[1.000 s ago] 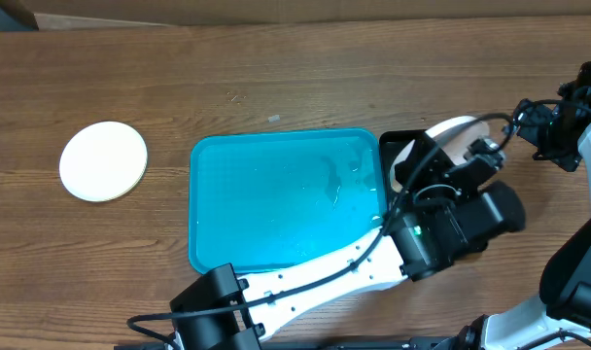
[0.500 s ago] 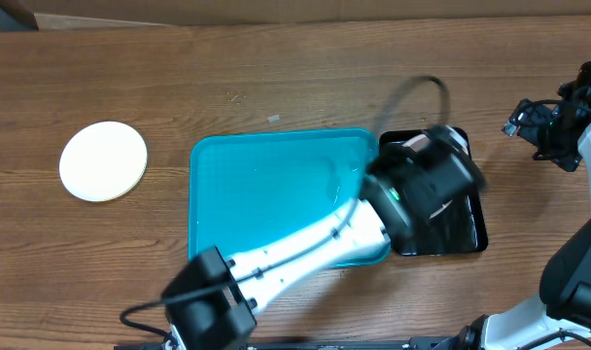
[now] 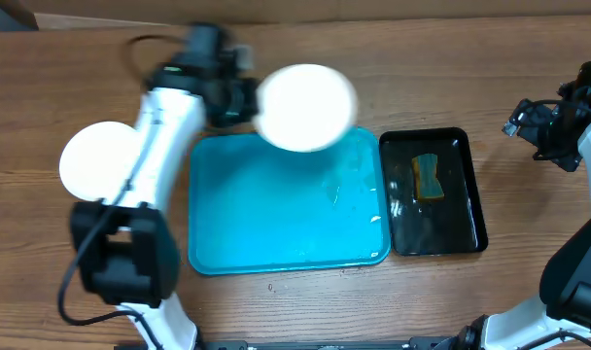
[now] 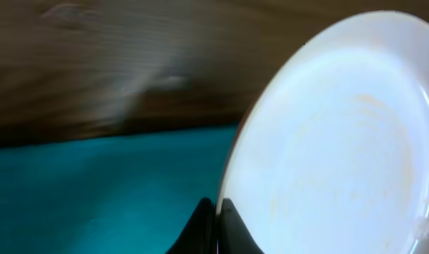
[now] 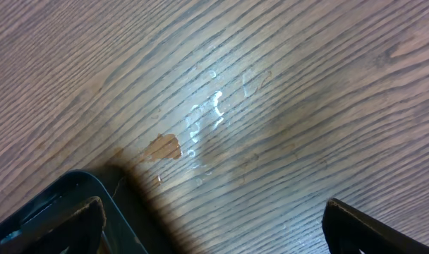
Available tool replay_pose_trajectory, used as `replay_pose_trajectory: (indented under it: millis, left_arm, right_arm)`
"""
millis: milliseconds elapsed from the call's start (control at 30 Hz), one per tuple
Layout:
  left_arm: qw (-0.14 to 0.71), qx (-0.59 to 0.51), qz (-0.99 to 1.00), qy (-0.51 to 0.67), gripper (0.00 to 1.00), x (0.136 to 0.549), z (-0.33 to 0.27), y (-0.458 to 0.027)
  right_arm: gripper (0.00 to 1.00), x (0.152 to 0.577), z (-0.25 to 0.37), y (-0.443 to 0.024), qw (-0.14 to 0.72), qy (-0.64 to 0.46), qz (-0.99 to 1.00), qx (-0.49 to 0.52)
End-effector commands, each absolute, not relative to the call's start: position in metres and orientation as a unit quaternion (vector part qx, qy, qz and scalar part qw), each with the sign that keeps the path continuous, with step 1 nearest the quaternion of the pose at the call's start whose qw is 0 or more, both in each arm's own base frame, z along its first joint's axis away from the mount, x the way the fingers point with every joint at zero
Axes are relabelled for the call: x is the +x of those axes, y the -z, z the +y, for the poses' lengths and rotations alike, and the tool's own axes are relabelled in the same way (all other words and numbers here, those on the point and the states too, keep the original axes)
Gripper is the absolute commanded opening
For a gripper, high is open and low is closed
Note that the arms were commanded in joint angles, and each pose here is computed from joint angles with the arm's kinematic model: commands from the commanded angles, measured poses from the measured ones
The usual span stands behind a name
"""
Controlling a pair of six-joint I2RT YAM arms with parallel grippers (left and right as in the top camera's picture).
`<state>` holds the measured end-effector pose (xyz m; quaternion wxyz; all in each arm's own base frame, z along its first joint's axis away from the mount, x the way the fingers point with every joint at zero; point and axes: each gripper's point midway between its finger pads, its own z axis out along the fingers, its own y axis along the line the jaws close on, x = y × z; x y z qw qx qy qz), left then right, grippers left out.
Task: Clean dirty plates on tray and stack at the side
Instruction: 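Lower the white plate onto the plate stack at left and release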
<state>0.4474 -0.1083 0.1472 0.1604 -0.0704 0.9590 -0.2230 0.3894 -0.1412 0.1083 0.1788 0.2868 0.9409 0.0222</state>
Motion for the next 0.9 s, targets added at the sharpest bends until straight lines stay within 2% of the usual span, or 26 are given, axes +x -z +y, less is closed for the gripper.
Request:
replay_pose_trajectory:
  millis: [0,133,367,600,867]
  left_arm:
    - [0.159,-0.153,0.948,0.228,0.04,0.448,-0.035,-0.154]
    - [0.159,-0.275,0.934,0.161,0.04,0.43,0.081,-0.144]
    - [0.15,-0.453,0.877,0.056,0.04,0.366,0.222,-0.125]
    - [0.163,-0.511,0.843,0.04,0.04,0.337,0.269,-0.099]
    - [0.181,-0.509,0.841,0.032,0.04,0.341,0.275,-0.084]
  right_arm:
    - [1.0,0.391,-0.141,-0.113,0.186,-0.023,0.94,0.287]
    - [1.0,0.391,-0.141,-0.113,0.186,-0.022,0.939,0.287]
    - [1.0,0.391,-0.141,-0.113,0.186,-0.023,0.94,0.287]
    - [1.0,0.391,-0.141,-0.113,0.186,-0.022,0.939,0.287]
    - [1.0,0.391,-0.141,-0.113,0.186,-0.023,0.94,0.287]
